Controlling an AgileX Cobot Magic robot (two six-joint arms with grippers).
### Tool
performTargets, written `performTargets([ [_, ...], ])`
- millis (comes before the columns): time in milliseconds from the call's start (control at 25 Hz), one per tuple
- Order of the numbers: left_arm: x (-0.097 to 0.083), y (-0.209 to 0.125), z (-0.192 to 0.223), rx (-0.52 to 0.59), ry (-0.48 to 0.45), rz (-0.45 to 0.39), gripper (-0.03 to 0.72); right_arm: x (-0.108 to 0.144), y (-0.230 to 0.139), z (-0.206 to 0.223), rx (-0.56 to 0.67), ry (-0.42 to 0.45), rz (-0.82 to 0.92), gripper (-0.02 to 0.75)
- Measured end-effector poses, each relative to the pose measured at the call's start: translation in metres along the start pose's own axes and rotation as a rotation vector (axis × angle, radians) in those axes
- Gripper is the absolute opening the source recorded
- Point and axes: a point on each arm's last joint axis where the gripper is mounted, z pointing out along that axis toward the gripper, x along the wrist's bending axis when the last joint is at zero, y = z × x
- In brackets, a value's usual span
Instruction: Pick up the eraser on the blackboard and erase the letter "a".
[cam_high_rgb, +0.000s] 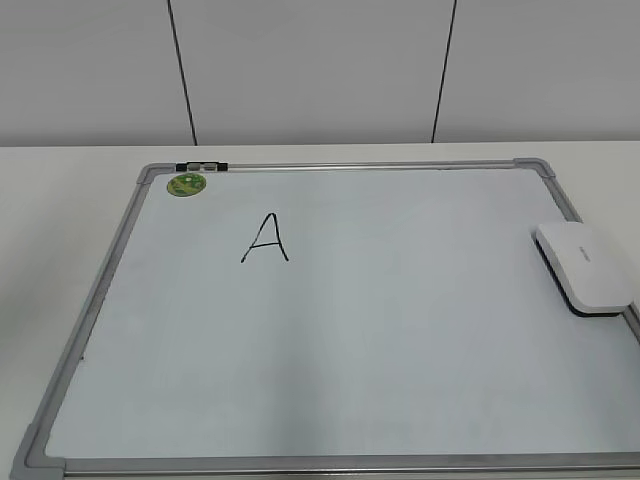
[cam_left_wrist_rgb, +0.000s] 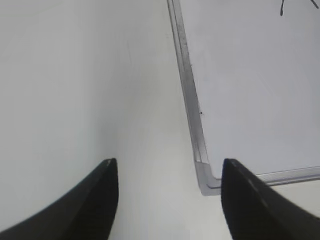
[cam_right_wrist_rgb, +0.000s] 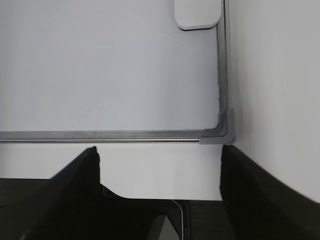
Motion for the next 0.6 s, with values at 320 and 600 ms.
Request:
performTargets([
  [320,0.018,-0.084,-0.013,-0.141,-0.017,-0.001,0.473,0.001,-0.066,0.007,-0.066,0.031,0.036,0.554],
  [600,0.025,-0.142,0.000,-0.220,-0.033,-0.005,0.473,0.000,-0.088,0.014,-0.109,0.044,0.037,0.553],
])
